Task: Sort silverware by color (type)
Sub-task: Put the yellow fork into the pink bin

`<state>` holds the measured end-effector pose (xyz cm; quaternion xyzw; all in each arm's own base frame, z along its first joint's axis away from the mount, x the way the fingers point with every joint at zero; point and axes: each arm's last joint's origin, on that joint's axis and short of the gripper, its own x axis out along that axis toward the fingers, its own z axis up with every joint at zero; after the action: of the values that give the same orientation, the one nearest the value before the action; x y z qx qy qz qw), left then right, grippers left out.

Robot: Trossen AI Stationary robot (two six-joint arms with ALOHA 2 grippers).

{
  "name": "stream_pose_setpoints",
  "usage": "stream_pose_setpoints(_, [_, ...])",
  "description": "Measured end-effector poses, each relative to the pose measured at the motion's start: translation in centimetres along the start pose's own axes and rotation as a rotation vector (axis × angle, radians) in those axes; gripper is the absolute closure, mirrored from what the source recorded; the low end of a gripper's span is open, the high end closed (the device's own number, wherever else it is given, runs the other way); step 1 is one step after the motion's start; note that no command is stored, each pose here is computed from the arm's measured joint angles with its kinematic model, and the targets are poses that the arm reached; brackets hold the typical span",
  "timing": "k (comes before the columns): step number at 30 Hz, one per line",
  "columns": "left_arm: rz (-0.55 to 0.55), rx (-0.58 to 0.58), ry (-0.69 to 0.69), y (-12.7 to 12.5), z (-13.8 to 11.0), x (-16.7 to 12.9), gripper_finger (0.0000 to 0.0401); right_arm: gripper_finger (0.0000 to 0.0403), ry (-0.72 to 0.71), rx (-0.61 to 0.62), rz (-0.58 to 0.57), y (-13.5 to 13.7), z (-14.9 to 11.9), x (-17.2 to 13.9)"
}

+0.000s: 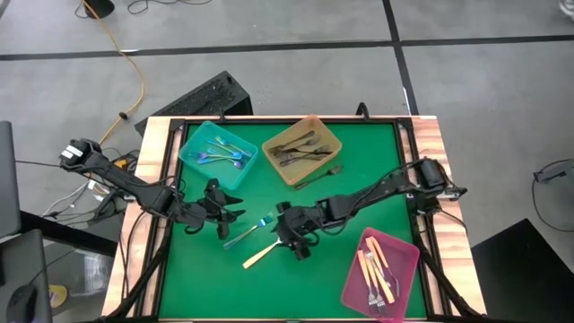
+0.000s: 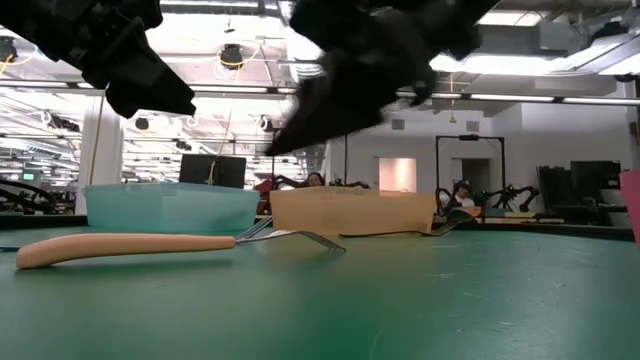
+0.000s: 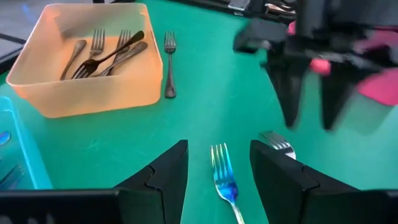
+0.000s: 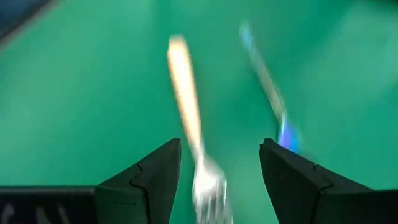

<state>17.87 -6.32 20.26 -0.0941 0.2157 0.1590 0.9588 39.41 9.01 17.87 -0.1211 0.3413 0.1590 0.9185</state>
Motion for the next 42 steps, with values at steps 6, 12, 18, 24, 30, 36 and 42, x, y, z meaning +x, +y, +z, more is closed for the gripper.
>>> stream_pose_setpoints(6, [-0.007, -0.034, 0.003, -0.1, 0.0, 0.0, 0.0245, 0.0163, -0.043, -0.005, -0.007, -0.2, 0.1, 2.3])
stream_pose_setpoints(12, [-0.008, -0.037, 0.01, -0.1, -0.1, 0.1, 0.0245, 0.0163, 0.01, 0.028, 0.007, 0.1, -0.9, 3.7])
stream_pose_setpoints(18, [0.001, -0.025, 0.032, -0.2, -0.5, 0.3, 0.0245, 0.0163, 0.021, 0.065, 0.02, 0.1, -1.6, 4.9])
stream_pose_setpoints(24, [0.011, -0.012, 0.048, -0.6, -1.0, 1.0, 0.0245, 0.0163, 0.07, 0.075, 0.031, 0.3, -2.7, 5.8])
stream_pose_setpoints(30, [0.015, 0.002, 0.065, -0.7, -1.3, 1.3, 0.0245, 0.0174, 0.095, 0.132, 0.044, -0.1, -3.4, 6.3])
stream_pose_setpoints(36, [0.015, 0.013, 0.077, -0.8, -1.5, 1.5, 0.0245, 0.0228, 0.143, 0.222, 0.044, -0.8, -4.1, 6.3])
stream_pose_setpoints(42, [0.007, 0.001, 0.081, -0.8, -1.5, 1.5, 0.0245, 0.0284, 0.152, 0.233, 0.04, -1.1, -4.3, 6.3])
